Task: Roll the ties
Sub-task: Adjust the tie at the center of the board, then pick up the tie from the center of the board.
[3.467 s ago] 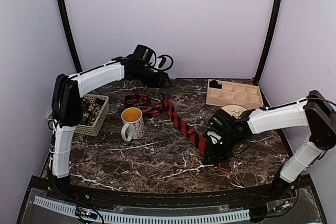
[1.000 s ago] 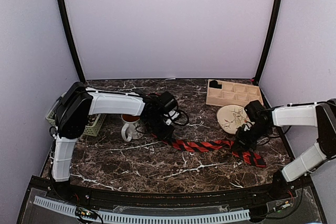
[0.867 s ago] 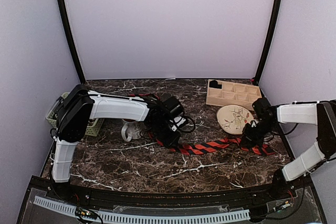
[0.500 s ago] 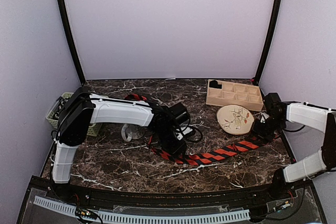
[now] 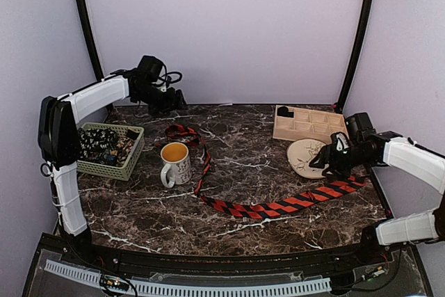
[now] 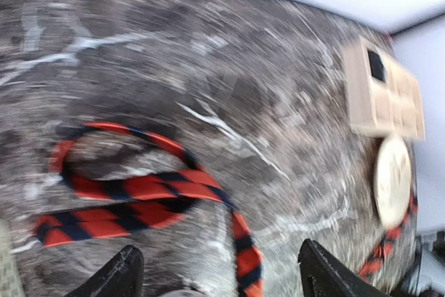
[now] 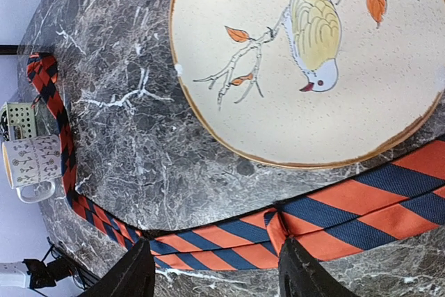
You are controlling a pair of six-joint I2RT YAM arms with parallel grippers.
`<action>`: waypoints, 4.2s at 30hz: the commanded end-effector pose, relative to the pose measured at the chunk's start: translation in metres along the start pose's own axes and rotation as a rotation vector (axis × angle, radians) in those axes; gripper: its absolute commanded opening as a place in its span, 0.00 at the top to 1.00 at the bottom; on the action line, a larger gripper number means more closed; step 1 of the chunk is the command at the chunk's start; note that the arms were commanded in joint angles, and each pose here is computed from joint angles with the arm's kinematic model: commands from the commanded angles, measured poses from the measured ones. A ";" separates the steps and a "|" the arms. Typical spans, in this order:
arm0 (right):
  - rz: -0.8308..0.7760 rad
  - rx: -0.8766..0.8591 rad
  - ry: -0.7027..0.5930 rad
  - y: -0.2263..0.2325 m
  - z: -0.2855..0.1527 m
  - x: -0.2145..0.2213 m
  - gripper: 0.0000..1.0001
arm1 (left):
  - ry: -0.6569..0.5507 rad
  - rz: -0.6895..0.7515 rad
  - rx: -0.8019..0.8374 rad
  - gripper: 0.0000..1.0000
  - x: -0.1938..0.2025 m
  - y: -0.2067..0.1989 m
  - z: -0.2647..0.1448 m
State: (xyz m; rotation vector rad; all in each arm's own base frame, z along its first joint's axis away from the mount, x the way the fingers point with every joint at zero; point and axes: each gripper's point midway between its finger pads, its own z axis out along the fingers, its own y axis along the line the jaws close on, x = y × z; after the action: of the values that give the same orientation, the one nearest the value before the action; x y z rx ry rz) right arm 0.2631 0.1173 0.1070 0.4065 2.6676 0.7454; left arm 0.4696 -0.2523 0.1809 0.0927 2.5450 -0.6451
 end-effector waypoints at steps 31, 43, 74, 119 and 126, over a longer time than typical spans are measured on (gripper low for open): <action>-0.044 -0.052 -0.003 0.032 0.007 -0.027 0.43 | -0.004 -0.795 -0.608 0.30 0.084 0.164 0.045; -0.052 -0.053 0.005 0.036 0.002 -0.027 0.44 | -0.123 -0.699 -0.559 0.97 0.031 0.170 0.054; -0.027 -0.078 -0.020 0.037 -0.004 -0.022 0.47 | -0.159 -0.778 -0.623 0.49 0.027 0.171 0.032; -0.128 -0.312 -0.185 0.092 -0.060 -0.039 0.49 | -0.982 0.365 0.381 1.00 -0.190 -0.158 -0.292; -0.199 -0.472 -0.299 0.133 -0.107 -0.052 0.45 | -0.789 0.521 0.680 1.00 -0.121 -0.257 -0.261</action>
State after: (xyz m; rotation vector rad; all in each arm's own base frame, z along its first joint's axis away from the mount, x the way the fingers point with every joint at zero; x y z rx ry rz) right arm 0.2857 0.1500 0.2196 0.2168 2.3165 1.0209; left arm 0.4414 -0.2943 0.5633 0.3570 1.4164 -0.8768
